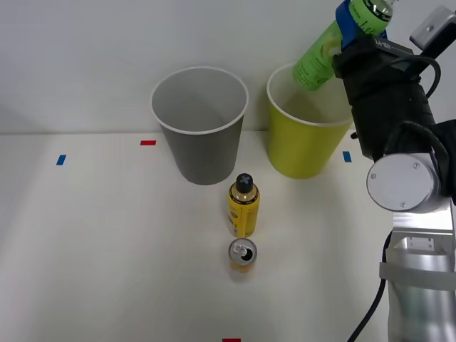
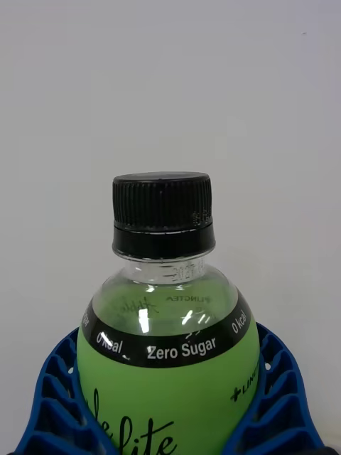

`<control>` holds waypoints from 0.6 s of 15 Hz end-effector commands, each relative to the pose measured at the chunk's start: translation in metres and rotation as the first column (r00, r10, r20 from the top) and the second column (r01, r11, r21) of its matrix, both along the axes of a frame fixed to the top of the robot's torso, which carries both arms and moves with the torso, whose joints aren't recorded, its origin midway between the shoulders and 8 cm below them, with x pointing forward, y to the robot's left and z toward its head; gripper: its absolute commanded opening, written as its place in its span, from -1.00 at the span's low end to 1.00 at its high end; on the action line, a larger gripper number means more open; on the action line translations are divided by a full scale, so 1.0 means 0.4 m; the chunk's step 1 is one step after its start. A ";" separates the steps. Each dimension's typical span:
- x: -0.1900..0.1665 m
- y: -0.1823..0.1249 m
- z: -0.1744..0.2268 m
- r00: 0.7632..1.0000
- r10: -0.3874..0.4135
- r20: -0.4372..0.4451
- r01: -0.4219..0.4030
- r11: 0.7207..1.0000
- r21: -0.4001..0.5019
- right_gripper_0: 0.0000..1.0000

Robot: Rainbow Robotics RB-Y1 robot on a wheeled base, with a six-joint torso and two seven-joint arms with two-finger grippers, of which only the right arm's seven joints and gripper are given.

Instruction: Put cans in the gray bin, plastic bottles in the light green bin

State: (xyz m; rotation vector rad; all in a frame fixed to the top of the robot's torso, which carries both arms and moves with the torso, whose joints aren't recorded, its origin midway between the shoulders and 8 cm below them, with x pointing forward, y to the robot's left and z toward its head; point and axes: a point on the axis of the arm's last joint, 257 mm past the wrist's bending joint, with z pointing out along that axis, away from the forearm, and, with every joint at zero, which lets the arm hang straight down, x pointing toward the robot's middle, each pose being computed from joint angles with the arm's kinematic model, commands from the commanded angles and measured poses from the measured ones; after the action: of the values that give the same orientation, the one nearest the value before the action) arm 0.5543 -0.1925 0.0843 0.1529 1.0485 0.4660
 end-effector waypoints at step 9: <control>0.124 0.001 -0.074 0.993 -0.081 -0.081 0.072 0.992 -0.108 -1.00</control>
State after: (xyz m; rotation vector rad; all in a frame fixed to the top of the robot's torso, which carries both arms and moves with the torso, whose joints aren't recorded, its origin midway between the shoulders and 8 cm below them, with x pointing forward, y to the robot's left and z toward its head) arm 0.6049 -0.1923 0.0520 0.1160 1.1544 0.3319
